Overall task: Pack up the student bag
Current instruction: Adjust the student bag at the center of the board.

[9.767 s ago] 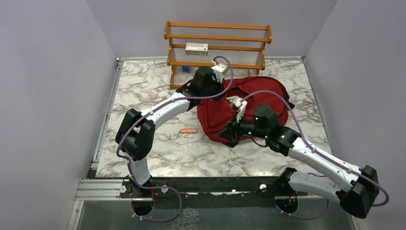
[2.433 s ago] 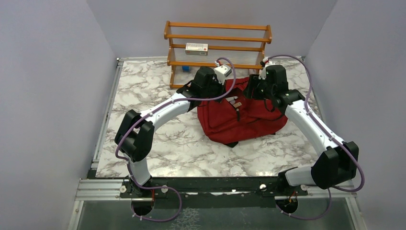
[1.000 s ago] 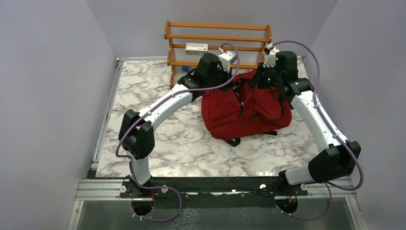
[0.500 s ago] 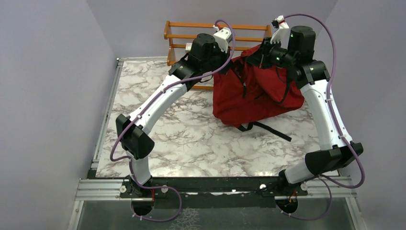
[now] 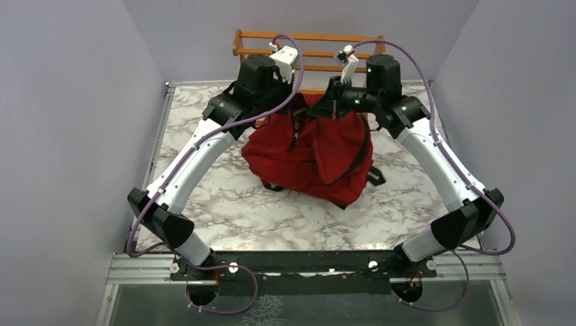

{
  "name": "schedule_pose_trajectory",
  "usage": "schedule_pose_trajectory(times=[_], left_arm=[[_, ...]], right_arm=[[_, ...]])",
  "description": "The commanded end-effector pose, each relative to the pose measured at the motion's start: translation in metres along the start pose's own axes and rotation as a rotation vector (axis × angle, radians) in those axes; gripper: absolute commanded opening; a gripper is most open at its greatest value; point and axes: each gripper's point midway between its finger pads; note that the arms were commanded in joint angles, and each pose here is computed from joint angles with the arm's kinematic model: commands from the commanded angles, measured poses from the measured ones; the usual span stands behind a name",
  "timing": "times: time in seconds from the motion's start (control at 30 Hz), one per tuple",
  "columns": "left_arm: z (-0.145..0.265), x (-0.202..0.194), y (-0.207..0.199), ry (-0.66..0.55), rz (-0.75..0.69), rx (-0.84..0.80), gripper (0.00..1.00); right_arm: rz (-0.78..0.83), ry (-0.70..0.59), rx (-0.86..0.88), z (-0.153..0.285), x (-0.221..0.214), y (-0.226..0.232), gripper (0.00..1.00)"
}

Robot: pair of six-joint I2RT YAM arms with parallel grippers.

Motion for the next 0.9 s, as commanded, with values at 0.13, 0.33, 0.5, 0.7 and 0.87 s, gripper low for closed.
schedule_pose_trajectory(times=[0.13, 0.33, 0.5, 0.7, 0.87], left_arm=[[-0.006, -0.066, -0.020, 0.088, 0.025, -0.080, 0.00], [-0.027, -0.110, -0.042, 0.150, 0.075, -0.165, 0.00], [-0.038, -0.107, -0.054, 0.130, 0.102, -0.224, 0.00], [-0.041, -0.082, -0.068, 0.079, 0.090, -0.281, 0.00], [-0.036, -0.077, -0.079, 0.071, 0.091, -0.311, 0.00]], right_arm=[[-0.017, -0.110, -0.105, -0.010, -0.022, -0.046, 0.01], [-0.013, -0.104, -0.278, -0.009, -0.040, -0.092, 0.01], [0.028, -0.123, -0.362, 0.001, -0.034, -0.102, 0.00], [0.083, -0.146, -0.453, 0.011, -0.009, -0.112, 0.01], [0.115, -0.124, -0.456, 0.002, 0.006, -0.116, 0.01]])
Point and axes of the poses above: each gripper's point midway between its finger pads, its own z axis back along the fingers, its own y axis along the line the jaws close on, x = y × z, and after that the axes turned 14 degrees about -z, right-handed
